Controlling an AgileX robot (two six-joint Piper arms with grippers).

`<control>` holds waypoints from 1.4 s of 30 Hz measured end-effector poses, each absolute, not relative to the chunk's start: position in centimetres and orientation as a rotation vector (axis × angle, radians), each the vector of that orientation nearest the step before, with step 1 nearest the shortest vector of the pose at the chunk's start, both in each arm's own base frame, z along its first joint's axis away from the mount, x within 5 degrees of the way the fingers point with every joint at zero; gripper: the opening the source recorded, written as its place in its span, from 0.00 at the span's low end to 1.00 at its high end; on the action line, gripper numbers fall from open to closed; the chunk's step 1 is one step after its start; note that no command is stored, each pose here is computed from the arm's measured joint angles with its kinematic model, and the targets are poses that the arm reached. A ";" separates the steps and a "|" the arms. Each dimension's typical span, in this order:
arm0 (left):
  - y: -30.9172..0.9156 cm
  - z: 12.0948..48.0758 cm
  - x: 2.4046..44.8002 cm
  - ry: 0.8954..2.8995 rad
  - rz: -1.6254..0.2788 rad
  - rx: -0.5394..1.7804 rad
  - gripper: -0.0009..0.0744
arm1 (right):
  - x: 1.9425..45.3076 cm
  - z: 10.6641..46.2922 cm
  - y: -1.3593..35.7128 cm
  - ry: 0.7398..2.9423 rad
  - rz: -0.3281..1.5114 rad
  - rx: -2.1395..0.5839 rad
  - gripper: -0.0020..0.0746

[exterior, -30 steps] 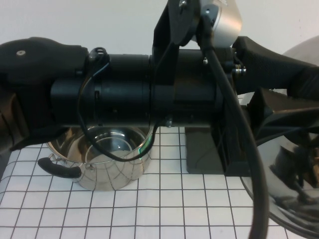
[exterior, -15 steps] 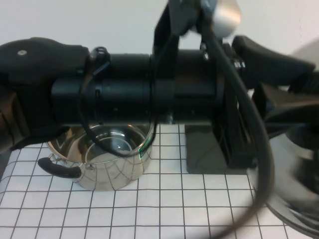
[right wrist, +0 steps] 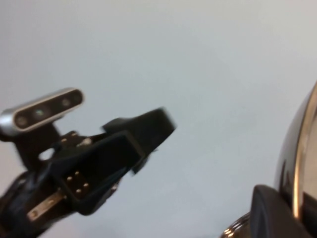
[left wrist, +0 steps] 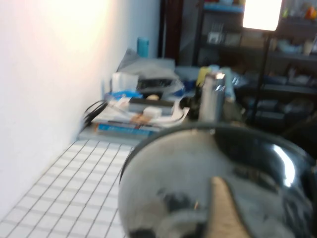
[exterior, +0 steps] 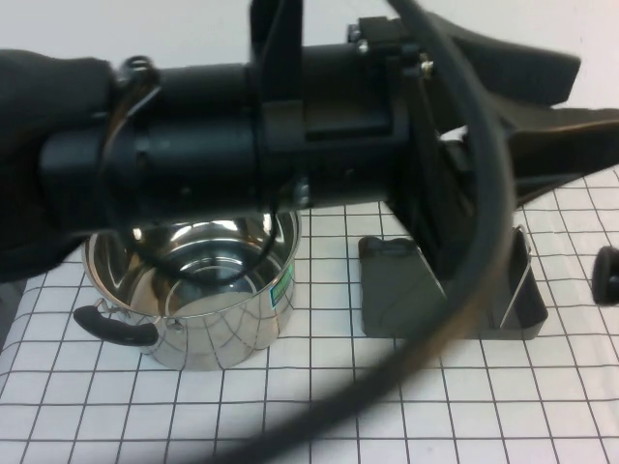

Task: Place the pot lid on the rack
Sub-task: Hand over the pot lid

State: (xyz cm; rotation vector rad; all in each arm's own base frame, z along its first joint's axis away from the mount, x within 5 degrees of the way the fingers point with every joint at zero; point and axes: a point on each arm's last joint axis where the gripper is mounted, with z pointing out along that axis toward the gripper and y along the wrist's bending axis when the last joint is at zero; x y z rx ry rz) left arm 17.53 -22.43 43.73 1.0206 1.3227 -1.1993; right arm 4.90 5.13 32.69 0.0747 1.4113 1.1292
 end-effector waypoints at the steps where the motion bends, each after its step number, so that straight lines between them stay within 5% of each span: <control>1: -22.2 43.8 17.3 1.323 -1.162 1.049 0.45 | 4.9 32.7 5.1 1.407 1.105 0.067 0.05; 5: -21.0 43.8 16.2 1.356 -1.012 1.167 0.12 | 5.2 32.7 4.8 1.399 1.008 0.034 0.05; 9: -19.4 43.4 15.0 1.470 -0.881 1.265 0.03 | 6.1 32.4 4.7 1.428 0.972 0.037 0.05; 21: -11.5 39.4 10.5 2.072 -0.457 1.293 0.01 | 11.9 32.4 6.0 1.648 1.036 -0.094 0.05; 32: -6.7 33.1 5.9 1.927 -0.479 0.971 0.01 | 19.1 36.3 7.1 1.686 1.179 -0.234 0.05; 42: -5.2 27.9 4.5 1.896 -0.484 0.905 0.01 | 25.5 35.9 7.4 1.764 1.272 -0.203 0.05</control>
